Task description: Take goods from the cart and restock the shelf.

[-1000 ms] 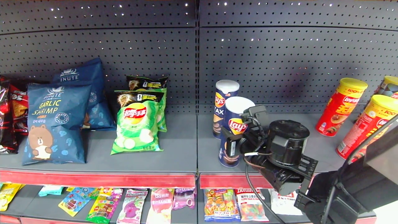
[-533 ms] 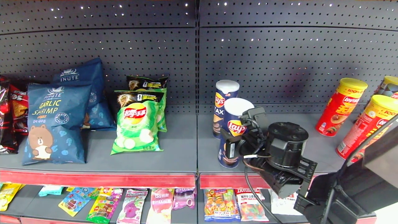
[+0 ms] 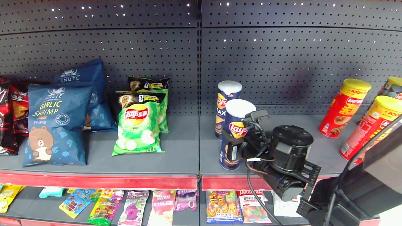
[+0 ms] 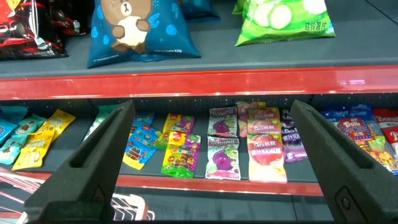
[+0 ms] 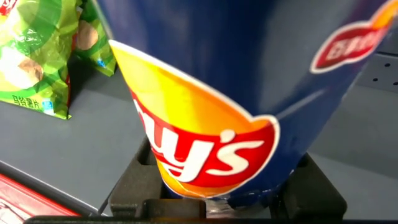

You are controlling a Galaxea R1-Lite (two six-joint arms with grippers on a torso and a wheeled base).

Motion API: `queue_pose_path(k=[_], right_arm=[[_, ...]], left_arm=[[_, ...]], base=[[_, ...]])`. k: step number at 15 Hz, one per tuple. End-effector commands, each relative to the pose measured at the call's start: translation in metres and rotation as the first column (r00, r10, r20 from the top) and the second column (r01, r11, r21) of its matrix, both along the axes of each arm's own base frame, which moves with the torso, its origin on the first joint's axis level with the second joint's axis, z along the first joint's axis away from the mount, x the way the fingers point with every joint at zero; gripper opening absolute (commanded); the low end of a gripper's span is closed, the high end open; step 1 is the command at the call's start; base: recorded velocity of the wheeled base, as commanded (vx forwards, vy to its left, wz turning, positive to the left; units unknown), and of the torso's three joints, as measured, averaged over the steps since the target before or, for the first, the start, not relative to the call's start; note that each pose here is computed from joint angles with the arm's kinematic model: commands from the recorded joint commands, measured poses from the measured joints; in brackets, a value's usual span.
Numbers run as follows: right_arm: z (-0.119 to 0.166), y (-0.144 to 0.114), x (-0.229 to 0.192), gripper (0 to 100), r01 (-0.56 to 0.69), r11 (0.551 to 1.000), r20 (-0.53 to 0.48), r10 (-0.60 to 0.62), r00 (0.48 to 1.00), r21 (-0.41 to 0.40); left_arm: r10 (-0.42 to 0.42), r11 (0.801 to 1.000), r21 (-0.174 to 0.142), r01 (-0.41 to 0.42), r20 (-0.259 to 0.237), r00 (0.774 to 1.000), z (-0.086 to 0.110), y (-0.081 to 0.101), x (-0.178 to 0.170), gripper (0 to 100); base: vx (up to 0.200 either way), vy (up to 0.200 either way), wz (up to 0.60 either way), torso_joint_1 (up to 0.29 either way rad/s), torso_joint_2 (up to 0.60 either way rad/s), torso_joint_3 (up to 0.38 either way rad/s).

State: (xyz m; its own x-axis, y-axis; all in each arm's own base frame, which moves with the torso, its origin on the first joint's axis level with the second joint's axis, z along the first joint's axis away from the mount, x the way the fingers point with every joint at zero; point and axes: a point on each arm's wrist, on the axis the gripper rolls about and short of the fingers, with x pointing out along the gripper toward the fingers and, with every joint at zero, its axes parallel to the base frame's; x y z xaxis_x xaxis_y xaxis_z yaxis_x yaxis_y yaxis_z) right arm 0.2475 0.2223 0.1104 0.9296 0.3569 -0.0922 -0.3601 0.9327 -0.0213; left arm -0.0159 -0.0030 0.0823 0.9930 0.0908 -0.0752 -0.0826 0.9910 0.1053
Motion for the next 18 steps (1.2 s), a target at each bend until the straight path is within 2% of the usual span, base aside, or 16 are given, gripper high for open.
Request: queue_pose_path(k=[1,6,7,14,18], right_arm=[[-0.002,0.0,-0.001,0,-0.001,1.0,-0.006,0.001,1.0,-0.005],[-0.003,0.0,-0.001,0,-0.003,1.0,-0.01,0.003,1.0,-0.007],[-0.003,-0.001,-0.001,100,-0.003,1.0,-0.009,0.003,1.0,-0.008],[-0.002,0.0,-0.003,100,-0.004,1.0,0.002,0.004,1.0,-0.016],[0.001,-0.01,-0.013,100,0.002,1.0,0.011,-0.002,1.0,-0.028]], left_arm=[[0.001,1.0,0.0,-0.001,0.0,1.0,0.0,0.0,0.0,100],[0.001,1.0,0.0,-0.001,0.0,1.0,0.0,0.0,0.0,100],[0.001,1.0,0.0,-0.001,0.0,1.0,0.0,0.0,0.0,100],[0.001,1.0,0.0,-0.001,0.0,1.0,0.0,0.0,0.0,100],[0.001,1.0,0.0,-0.001,0.0,1.0,0.0,0.0,0.0,100]], base=[[0.0,0.0,0.0,0.0,0.0,0.0],[0.0,0.0,0.0,0.0,0.0,0.0],[0.0,0.0,0.0,0.0,0.0,0.0],[0.0,0.0,0.0,0.0,0.0,0.0],[0.0,0.0,0.0,0.0,0.0,0.0]])
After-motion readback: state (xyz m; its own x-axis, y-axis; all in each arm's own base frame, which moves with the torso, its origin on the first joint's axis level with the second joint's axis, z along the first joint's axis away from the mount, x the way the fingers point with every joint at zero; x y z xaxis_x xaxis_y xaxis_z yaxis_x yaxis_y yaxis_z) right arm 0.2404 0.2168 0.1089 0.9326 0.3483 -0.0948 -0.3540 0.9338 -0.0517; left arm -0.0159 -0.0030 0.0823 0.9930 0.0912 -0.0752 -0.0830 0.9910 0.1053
